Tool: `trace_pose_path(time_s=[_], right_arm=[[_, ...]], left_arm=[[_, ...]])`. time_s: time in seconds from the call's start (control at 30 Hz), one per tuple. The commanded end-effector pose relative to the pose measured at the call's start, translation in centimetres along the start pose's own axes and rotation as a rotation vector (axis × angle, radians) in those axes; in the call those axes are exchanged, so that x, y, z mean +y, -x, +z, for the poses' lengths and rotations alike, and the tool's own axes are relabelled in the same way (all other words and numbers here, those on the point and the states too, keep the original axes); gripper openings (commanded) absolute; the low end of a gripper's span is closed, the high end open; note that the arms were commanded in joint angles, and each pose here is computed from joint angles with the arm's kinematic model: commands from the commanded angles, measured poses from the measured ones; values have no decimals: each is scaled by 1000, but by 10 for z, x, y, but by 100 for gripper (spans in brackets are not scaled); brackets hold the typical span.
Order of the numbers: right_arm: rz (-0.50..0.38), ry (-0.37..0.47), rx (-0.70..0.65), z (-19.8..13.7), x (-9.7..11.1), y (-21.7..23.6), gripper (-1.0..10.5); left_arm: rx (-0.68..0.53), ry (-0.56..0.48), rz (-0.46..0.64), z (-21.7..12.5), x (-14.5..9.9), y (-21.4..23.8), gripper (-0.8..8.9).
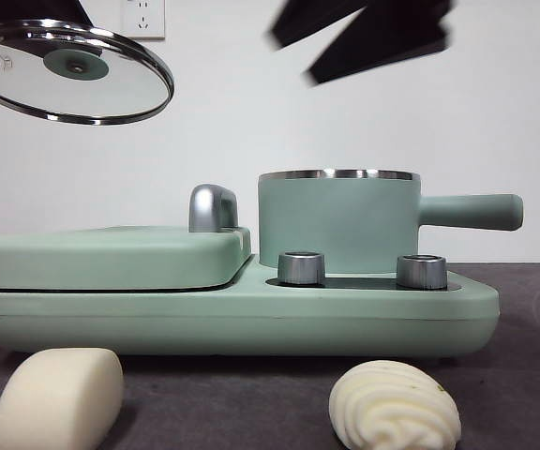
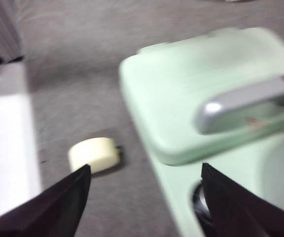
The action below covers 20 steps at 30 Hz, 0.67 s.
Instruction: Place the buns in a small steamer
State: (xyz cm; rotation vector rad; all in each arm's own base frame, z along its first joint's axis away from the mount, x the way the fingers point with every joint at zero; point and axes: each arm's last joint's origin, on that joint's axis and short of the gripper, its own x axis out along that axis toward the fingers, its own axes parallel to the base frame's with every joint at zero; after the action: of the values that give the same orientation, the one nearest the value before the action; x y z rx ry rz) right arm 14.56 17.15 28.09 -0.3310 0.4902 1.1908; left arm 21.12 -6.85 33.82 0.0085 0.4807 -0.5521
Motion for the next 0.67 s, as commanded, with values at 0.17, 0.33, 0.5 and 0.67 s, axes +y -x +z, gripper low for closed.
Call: trace_pose_path(time_s=[0.17,0.33,0.5,0.67], right_arm=[[88,75,77,-3,15,-55,363],[136,107,92,-8,24,-86,390],[181,133,107,-16,36,-112,397],[179,157,139,-26,46,-133,403]], left_arm=[[-73,-18,-2,11,-1,3,11],[-85,-16,10,12,2,4,11],[-86,-11,21,12,4,4,11],[-87,-7,28,12,6,5,11]])
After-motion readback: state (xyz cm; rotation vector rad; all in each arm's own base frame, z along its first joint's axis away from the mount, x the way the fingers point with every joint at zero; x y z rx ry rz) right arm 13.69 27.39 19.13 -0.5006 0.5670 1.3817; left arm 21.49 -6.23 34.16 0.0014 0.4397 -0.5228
